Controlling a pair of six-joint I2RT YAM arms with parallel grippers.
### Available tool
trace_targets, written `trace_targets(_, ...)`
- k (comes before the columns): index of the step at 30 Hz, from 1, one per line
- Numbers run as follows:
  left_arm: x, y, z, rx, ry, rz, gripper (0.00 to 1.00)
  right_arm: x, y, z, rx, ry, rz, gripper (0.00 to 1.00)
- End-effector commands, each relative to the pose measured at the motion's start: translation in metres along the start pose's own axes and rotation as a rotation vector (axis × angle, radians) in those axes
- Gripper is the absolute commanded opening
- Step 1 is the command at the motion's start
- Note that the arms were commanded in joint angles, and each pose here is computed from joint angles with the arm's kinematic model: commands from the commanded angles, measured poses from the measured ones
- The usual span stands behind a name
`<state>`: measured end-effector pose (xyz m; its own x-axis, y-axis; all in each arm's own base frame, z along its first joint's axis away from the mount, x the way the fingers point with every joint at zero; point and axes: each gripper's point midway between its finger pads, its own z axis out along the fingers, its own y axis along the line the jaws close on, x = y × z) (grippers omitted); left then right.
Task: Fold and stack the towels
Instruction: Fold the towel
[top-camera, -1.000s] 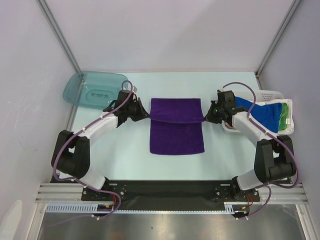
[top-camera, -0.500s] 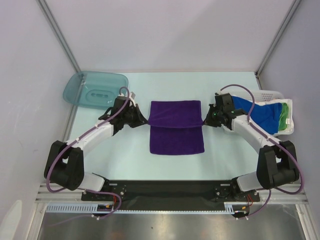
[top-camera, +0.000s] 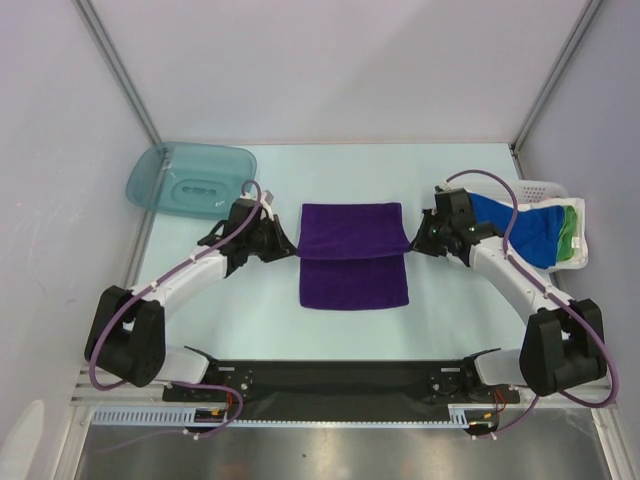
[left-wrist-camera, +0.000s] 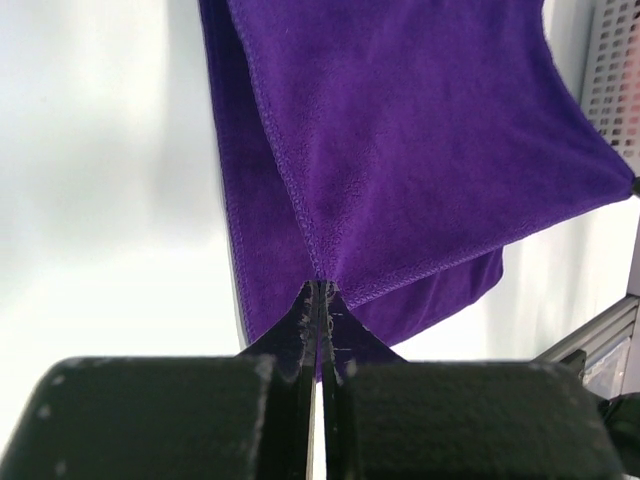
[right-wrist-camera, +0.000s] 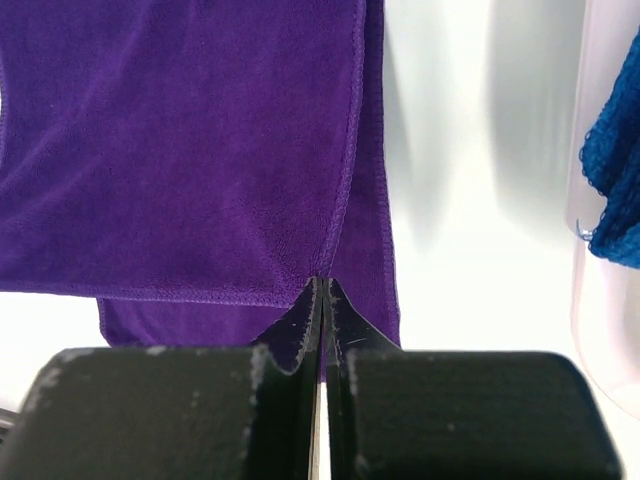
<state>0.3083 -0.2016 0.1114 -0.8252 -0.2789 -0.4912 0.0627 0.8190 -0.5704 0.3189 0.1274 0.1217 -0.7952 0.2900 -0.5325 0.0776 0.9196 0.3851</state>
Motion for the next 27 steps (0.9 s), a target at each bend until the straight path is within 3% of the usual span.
trace_targets(1, 0.005, -0.009, -0.005, 0.044, 0.0, 0.039, 0.0, 0.004, -0.003, -0.008, 0.008, -0.006, -0.01, 0.0)
trace_targets(27, 0.021, -0.013, -0.021, 0.07, 0.016, 0.042, 0.0, 0.017, -0.002, -0.038, -0.008, -0.029, -0.004, 0.0)
